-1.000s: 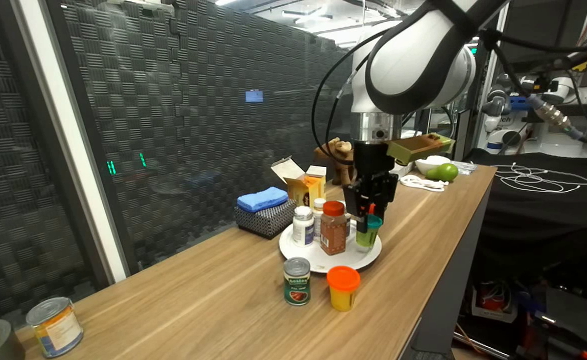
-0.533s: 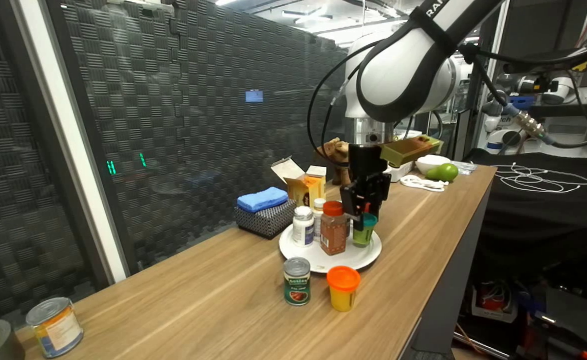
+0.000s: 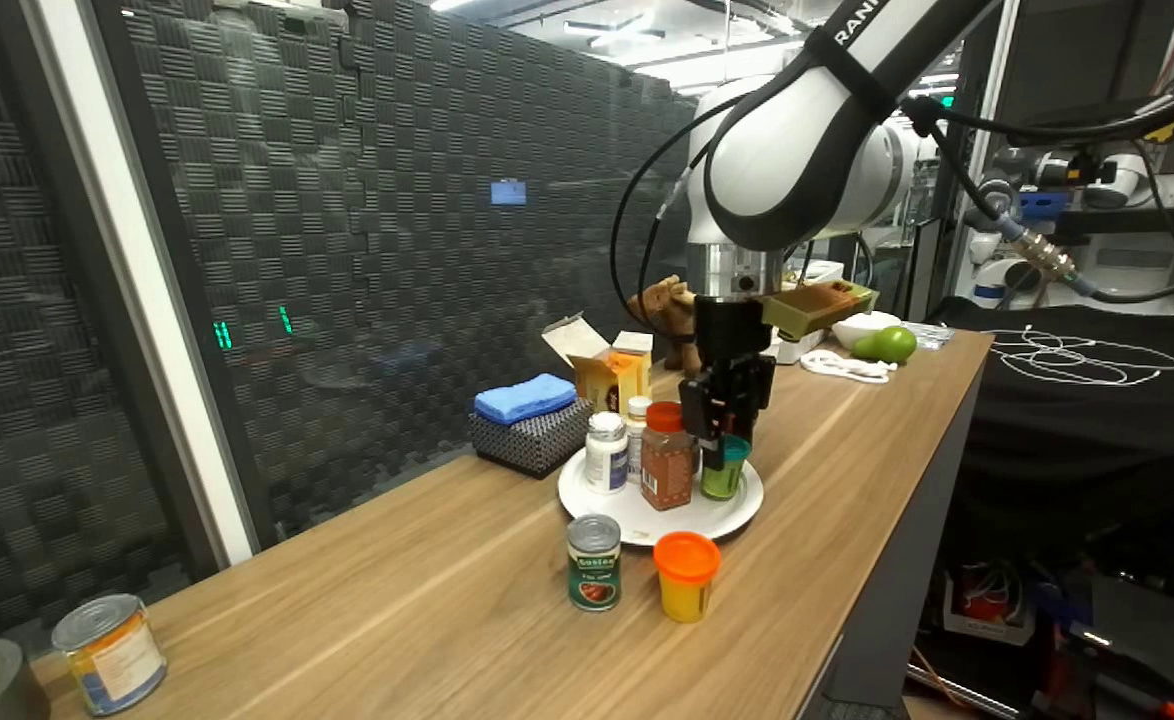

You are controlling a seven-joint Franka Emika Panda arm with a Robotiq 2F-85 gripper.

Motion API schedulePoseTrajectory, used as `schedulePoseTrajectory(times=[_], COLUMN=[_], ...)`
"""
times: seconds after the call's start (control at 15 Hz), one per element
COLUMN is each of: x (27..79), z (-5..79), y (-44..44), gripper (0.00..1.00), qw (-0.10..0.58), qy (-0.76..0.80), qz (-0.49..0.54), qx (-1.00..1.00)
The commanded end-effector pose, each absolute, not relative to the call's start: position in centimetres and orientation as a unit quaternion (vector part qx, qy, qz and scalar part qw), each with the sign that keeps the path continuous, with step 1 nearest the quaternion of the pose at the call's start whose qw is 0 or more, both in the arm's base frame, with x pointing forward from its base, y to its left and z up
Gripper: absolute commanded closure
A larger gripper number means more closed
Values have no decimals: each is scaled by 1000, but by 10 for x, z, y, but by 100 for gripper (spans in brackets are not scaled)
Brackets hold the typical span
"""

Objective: Put the bottles and orange plushie surrounding the white plate on the white plate

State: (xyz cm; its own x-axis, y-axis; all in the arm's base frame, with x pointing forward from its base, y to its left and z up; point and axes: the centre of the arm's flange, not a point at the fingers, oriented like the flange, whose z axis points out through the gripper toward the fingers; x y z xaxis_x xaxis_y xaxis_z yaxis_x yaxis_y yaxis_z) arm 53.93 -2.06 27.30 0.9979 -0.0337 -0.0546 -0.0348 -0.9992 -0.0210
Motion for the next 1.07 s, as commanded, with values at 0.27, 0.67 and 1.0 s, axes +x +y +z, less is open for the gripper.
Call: schedulePoseTrajectory(times=[0.27,0.67,1.0], x=[543,511,487], z=[289,363,421], y=[-20,31,96], gripper=[0,1,0], qw=[33,17,34], qy=[-3,-42,-31], qz=[12,12,45], qx=[-999,-999,-998])
